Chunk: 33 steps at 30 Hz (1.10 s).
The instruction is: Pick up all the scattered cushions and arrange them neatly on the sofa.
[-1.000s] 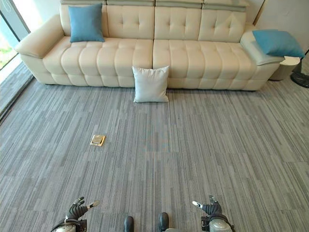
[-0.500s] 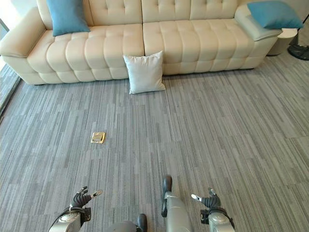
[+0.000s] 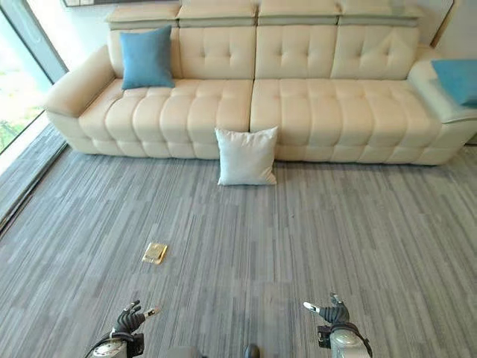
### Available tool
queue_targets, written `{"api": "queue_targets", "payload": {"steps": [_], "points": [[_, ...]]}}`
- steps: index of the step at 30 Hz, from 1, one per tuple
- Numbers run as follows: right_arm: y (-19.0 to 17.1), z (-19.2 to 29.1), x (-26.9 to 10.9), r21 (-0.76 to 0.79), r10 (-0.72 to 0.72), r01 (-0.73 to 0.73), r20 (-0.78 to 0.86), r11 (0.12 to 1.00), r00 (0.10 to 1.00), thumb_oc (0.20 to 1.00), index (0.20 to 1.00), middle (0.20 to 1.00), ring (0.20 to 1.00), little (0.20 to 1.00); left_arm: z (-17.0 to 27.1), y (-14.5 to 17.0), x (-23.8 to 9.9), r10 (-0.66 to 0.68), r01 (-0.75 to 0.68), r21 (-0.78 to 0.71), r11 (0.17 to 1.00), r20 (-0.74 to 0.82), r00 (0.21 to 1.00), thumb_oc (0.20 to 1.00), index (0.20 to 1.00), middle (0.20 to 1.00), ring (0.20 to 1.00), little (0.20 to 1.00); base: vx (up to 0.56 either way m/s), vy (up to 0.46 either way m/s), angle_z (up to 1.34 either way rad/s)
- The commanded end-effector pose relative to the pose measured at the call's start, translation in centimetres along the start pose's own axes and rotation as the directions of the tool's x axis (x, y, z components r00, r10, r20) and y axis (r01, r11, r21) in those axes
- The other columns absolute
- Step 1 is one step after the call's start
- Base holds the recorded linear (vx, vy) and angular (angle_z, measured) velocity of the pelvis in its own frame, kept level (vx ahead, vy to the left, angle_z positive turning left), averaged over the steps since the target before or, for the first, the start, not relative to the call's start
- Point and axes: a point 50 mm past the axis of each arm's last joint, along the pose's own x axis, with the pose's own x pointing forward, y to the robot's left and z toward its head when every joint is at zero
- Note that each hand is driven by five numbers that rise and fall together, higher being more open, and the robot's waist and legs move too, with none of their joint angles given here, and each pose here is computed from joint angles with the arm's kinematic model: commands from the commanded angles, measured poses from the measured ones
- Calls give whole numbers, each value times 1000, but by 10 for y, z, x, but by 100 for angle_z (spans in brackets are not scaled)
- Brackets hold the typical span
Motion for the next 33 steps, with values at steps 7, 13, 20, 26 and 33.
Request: {"api": "queue_targets", "payload": {"steps": [7, 13, 20, 26, 33], "points": [[-16, 5, -1, -41, -30, 32, 43, 999, 999, 1000, 1000, 1000, 1000, 1000, 13, 6, 1, 2, -6, 74, 997, 55, 998, 1000, 1000, 1000, 1000, 1000, 309, 44, -20], [-2, 10, 0, -62, 16, -13, 52, 998, 999, 1000, 1000, 1000, 1000, 1000, 3, 12, 1, 30, -31, 58, 998, 21, 999, 1000, 1000, 1000, 1000, 1000, 446, 191, -14], [13, 18, 0, -70, 62, -57, 74, 996, 995, 1000, 1000, 1000, 1000, 1000, 9, 16, 2, 42, -44, 72, 996, 34, 999, 1000, 1000, 1000, 1000, 1000, 293, 229, -18], [11, 12, 1, -69, 47, -44, 40, 997, 998, 1000, 1000, 1000, 1000, 1000, 18, 13, 4, 30, -34, 69, 997, 61, 998, 1000, 1000, 1000, 1000, 1000, 219, 103, -6], [9, 9, 1, -53, 36, -35, 24, 998, 999, 1000, 1000, 1000, 1000, 1000, 38, 16, 5, 31, -39, 63, 997, 134, 990, 1000, 1000, 1000, 1000, 1000, 279, -93, 2]]}}
